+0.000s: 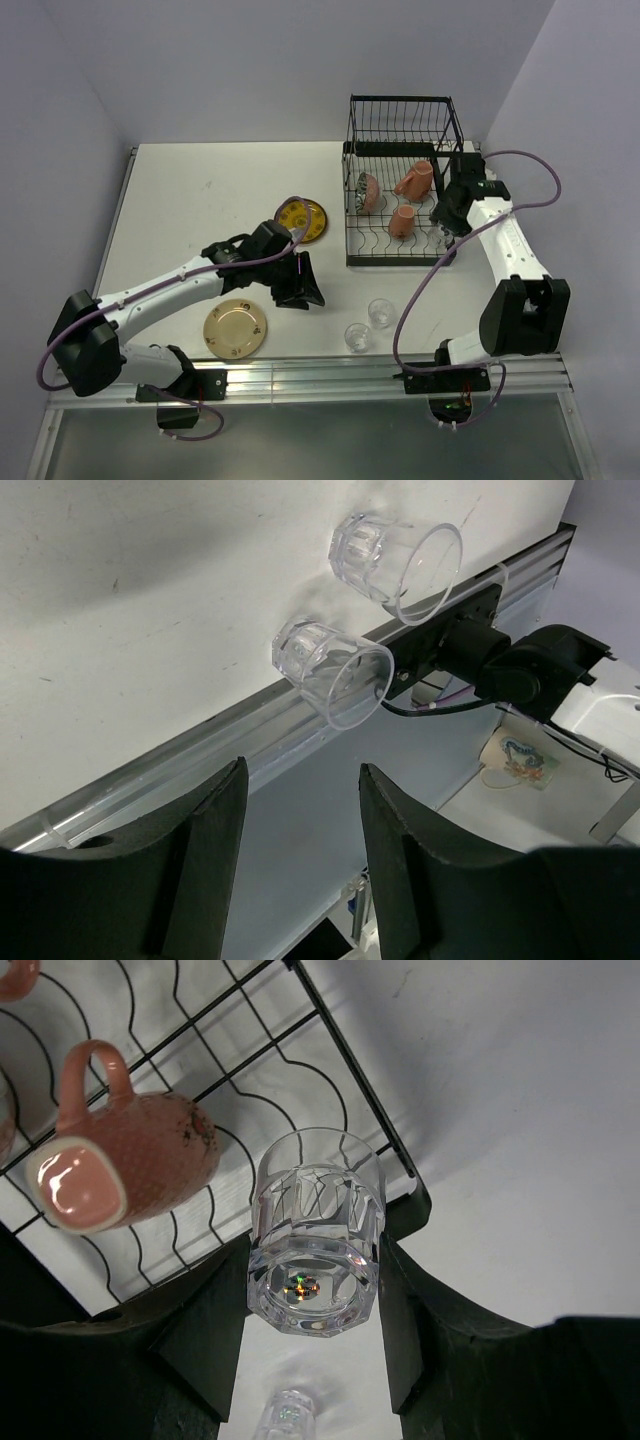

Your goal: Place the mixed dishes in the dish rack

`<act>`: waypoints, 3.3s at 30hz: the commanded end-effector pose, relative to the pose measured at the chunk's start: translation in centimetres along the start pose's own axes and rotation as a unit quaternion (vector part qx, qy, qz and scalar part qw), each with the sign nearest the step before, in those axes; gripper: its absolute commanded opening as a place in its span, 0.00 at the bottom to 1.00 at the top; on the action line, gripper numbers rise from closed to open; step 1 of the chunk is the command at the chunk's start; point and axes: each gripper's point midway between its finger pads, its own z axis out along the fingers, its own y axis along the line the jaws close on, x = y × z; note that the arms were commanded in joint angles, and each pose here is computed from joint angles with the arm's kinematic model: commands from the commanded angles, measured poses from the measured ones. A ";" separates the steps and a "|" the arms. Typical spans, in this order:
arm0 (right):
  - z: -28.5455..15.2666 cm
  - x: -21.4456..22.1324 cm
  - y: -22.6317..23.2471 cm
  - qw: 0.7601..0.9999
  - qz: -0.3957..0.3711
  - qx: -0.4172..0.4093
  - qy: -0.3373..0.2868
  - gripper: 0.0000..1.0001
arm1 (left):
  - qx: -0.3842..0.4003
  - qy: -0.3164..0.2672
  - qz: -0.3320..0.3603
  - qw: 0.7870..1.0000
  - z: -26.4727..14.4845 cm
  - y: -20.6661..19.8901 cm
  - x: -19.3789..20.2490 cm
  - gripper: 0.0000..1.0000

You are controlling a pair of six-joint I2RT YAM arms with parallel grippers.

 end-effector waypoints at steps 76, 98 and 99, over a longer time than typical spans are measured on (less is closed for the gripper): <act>-6.8 1.2 1.5 0.992 0.006 -0.118 -0.035 1.00 | -0.099 0.126 0.107 0.981 11.6 1.7 5.4 0.56; -25.7 11.0 12.0 0.787 -0.052 -0.601 0.131 1.00 | 0.239 0.016 0.065 0.969 -8.2 -13.2 -3.0 0.00; -25.9 10.9 12.4 0.775 -0.045 -0.616 0.136 1.00 | 0.267 0.025 0.064 0.961 -9.1 -14.2 -2.9 0.00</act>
